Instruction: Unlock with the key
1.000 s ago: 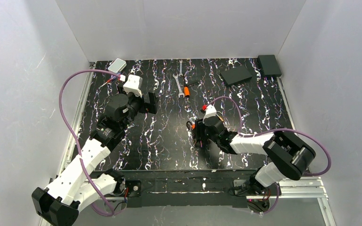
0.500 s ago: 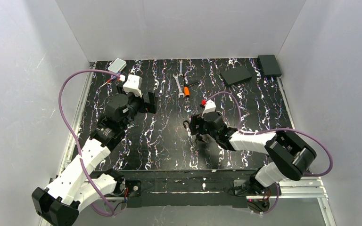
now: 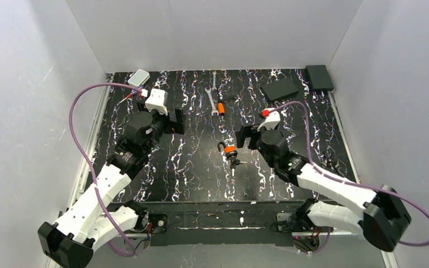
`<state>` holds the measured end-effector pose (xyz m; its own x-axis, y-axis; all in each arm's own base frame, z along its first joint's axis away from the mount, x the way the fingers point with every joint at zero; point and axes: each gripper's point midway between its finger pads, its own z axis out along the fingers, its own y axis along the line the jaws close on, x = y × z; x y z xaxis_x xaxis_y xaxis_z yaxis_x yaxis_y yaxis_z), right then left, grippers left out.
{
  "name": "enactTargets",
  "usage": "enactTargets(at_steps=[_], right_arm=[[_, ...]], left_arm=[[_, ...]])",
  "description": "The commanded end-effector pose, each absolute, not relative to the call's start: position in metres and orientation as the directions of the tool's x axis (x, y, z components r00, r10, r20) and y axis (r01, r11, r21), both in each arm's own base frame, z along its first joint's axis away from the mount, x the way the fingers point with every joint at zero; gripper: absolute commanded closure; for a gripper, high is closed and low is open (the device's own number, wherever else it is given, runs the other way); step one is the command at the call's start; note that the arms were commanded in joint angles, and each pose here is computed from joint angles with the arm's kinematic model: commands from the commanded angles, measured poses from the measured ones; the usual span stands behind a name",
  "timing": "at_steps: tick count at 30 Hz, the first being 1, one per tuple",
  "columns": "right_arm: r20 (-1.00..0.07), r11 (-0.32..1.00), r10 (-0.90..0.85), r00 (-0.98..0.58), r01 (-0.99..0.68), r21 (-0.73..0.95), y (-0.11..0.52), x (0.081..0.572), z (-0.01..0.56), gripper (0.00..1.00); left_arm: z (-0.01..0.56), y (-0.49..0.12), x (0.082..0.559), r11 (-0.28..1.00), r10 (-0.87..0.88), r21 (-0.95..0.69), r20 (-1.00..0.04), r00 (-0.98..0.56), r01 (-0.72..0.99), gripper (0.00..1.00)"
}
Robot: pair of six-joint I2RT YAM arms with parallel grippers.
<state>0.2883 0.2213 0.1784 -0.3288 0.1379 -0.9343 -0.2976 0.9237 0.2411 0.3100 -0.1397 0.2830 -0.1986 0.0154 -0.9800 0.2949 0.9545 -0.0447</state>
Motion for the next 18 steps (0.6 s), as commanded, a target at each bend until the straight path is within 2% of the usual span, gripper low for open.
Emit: enactTargets(at_steps=[1, 8, 18], right_arm=[[-0.939, 0.942, 0.232, -0.253, -0.181, 0.282, 0.184, 0.282, 0.215, 0.02], [-0.926, 0.92, 0.348, -0.147, -0.136, 0.368, 0.142, 0.257, 0.25, 0.02], [-0.898, 0.906, 0.402, -0.18, -0.067, 0.419, 0.121, 0.241, 0.252, 0.02]], left_arm=[[0.288, -0.128, 0.312, 0.969, 0.019, -0.024, -0.986, -0.169, 0.247, 0.02], [0.299, -0.125, 0.31, 0.971, -0.008, -0.037, -0.993, -0.121, 0.237, 0.02], [0.298, -0.126, 0.311, 0.971, -0.008, -0.039, -0.992, -0.128, 0.237, 0.02]])
